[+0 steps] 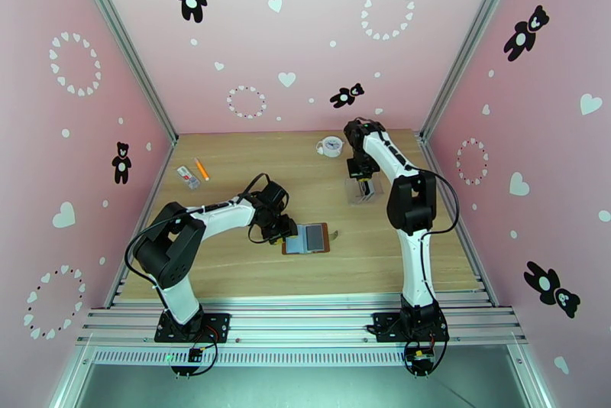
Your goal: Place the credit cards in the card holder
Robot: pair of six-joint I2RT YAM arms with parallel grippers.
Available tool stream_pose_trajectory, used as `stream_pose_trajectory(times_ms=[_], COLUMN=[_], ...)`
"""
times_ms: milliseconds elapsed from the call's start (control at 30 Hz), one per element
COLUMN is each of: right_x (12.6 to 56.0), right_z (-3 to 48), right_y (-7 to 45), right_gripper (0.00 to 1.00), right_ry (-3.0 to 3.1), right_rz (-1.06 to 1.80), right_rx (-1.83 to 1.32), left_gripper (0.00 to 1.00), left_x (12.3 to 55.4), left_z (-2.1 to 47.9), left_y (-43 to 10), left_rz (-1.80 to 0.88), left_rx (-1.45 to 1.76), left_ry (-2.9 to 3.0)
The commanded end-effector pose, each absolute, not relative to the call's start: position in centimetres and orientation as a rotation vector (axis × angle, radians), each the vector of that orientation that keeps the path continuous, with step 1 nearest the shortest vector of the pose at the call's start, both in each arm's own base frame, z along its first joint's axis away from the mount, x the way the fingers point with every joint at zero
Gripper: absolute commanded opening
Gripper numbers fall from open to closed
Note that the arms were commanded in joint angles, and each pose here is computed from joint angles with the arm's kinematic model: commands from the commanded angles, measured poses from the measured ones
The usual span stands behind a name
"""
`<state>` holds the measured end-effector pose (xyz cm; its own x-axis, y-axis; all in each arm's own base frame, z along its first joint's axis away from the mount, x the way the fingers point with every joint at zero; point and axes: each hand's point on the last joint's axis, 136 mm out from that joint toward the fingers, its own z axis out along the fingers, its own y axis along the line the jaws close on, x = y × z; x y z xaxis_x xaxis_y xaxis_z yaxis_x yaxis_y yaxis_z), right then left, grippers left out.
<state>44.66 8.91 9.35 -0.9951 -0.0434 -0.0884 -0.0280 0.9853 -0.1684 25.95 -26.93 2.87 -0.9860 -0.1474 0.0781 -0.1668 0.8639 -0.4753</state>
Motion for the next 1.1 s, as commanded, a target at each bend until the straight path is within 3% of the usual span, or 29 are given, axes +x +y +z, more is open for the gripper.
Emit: stream_pose_trajectory(times_ms=[0,367,633,833,1067], right_x=[44.1,42.9,39.7,35.0,29.5], right_z=[12.2,17.0,20.4,18.7,14.4], right_y=[10.2,11.4,15.7,19.8,23.5], right_gripper=[0.0,0.0,0.0,0.0,0.0], right_ry=[3.014,2.928,2.814,2.8,2.87], right_rz=[-0.128,0.051,0.515,0.82,0.938], right_rx=[-0.023,0.016,0.06,0.09,0.032], left_gripper=[0.42,0.42,0.42,0.4,0.37], left_x=[26.5,27.1,27.2,26.9,26.5], left_z=[3.1,4.3,5.0,4.3,3.3], left_y=[-26.7,-26.4,-25.7,-25.2,-25.1], left_rz=[0.762,0.799,0.817,0.805,0.806], left_rx=[0.254,0.276,0.295,0.307,0.327], left_ry=[-3.005,-3.027,-3.037,-3.029,-3.006])
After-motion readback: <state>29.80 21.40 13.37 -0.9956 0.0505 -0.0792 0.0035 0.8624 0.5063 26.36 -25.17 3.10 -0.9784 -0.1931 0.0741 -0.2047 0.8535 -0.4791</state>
